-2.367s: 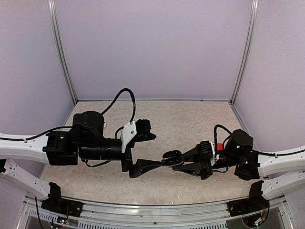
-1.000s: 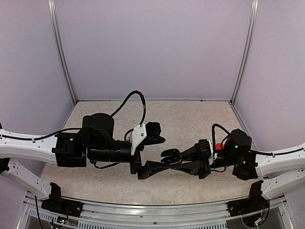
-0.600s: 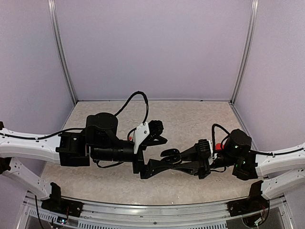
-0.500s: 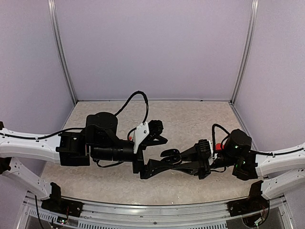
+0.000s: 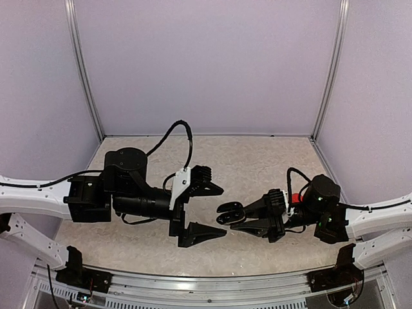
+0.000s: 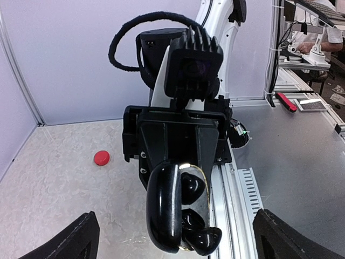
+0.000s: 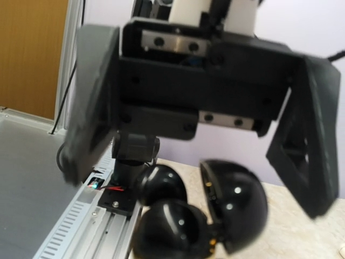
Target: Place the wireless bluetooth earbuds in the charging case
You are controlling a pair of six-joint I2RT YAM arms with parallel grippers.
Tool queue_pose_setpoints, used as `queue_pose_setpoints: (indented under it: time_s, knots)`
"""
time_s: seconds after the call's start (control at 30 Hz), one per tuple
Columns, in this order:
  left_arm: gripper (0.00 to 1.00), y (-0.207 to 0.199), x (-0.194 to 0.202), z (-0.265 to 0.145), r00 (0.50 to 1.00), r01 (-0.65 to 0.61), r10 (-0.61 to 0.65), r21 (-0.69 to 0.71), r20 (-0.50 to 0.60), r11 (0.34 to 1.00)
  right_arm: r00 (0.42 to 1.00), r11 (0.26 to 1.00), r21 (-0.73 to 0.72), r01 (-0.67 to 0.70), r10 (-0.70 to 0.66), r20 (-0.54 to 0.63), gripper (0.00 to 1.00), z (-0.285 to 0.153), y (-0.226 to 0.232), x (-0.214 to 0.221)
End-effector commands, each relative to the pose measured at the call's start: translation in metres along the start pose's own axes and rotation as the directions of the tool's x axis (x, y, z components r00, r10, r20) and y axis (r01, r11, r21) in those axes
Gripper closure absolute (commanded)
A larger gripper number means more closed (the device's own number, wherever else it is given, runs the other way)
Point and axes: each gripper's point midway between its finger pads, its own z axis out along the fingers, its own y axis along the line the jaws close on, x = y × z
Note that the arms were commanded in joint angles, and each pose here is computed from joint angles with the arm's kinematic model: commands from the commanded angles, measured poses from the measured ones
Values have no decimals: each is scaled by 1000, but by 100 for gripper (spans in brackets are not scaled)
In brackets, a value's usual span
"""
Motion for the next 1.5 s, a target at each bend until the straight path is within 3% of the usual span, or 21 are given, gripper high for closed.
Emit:
queue_pose_setpoints:
  time_s: [0.0, 0.23, 0.73, 1.47]
  knots:
    - [1, -2, -11, -14, 999, -46, 46, -12, 17, 999, 999, 1000, 3, 22, -22, 32, 100, 1, 0, -14]
    - [4, 13, -13, -18, 998, -57, 57, -97, 2, 994, 1000, 999, -26, 19, -18, 22, 100, 4, 3, -11]
    - [8, 13, 6, -11, 996, -65, 60, -90, -60, 994, 1000, 999, -37, 16, -15, 27, 100, 4, 5, -13]
    - [11, 23, 2, -1, 1000, 7, -7, -99, 1, 995, 999, 998, -57, -5, 7, 32, 100, 5, 8, -10]
